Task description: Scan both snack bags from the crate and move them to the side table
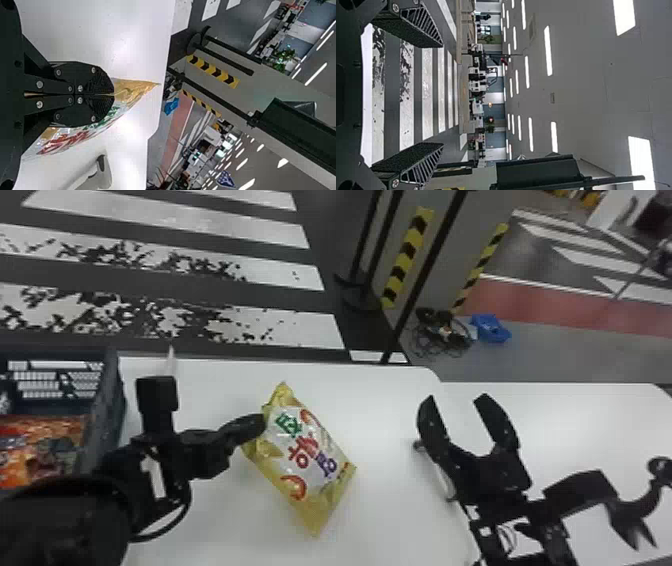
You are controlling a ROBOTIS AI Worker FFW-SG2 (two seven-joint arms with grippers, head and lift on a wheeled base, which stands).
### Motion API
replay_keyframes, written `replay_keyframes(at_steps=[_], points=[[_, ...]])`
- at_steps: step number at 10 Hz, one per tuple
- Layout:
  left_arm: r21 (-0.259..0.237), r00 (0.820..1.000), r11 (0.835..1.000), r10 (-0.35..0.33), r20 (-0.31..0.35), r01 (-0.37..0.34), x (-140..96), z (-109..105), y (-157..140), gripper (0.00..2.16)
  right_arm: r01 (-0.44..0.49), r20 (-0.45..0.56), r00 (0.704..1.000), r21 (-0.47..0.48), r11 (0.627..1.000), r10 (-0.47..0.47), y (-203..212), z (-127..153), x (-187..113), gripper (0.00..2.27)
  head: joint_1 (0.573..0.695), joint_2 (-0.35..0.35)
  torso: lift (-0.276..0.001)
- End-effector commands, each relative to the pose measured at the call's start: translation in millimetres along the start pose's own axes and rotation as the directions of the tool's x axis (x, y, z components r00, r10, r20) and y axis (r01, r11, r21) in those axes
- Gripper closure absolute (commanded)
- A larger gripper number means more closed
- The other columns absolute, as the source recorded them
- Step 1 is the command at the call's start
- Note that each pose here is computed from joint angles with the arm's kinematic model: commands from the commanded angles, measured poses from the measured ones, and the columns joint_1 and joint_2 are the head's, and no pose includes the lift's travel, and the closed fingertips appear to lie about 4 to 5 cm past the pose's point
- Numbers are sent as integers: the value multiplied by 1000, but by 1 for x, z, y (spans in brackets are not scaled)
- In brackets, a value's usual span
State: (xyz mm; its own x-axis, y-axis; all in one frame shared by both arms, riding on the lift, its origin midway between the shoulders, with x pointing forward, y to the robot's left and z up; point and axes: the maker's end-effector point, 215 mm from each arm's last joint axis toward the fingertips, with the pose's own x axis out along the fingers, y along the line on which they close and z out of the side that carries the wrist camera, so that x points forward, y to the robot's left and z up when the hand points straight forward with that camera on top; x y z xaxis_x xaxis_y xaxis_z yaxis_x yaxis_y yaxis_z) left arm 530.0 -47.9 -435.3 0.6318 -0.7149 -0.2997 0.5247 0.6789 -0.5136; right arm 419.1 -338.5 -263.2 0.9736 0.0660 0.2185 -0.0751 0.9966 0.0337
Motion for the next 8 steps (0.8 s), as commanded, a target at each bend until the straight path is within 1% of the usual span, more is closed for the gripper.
replay_keyframes(at_steps=[1,3,5,6,7,8], points=[[16,1000,1000,5,-13,-4,6,-13,0,1710,-4,1,1000,3,1000,4,3,-1,2,107,695,-350,-95],[27,1000,1000,-6,-22,7,11,-23,-5,1710,-6,-2,1000,4,1000,6,4,-2,1,107,695,-350,-95],[25,1000,1000,-10,-26,11,10,-25,-6,1693,-11,-1,1000,7,1000,11,7,-3,3,107,695,-350,-95],[21,999,1000,8,-33,-8,9,-29,-4,971,-14,-3,1000,10,1000,14,9,-4,4,107,695,-350,-95],[42,996,999,26,-90,-22,8,-41,-4,-1,-15,-3,1000,11,1000,15,9,-4,4,107,695,-350,-95],[64,996,997,35,-79,-30,9,-33,-7,-1,-17,-2,1000,10,1000,17,10,-3,4,107,695,-350,-95]])
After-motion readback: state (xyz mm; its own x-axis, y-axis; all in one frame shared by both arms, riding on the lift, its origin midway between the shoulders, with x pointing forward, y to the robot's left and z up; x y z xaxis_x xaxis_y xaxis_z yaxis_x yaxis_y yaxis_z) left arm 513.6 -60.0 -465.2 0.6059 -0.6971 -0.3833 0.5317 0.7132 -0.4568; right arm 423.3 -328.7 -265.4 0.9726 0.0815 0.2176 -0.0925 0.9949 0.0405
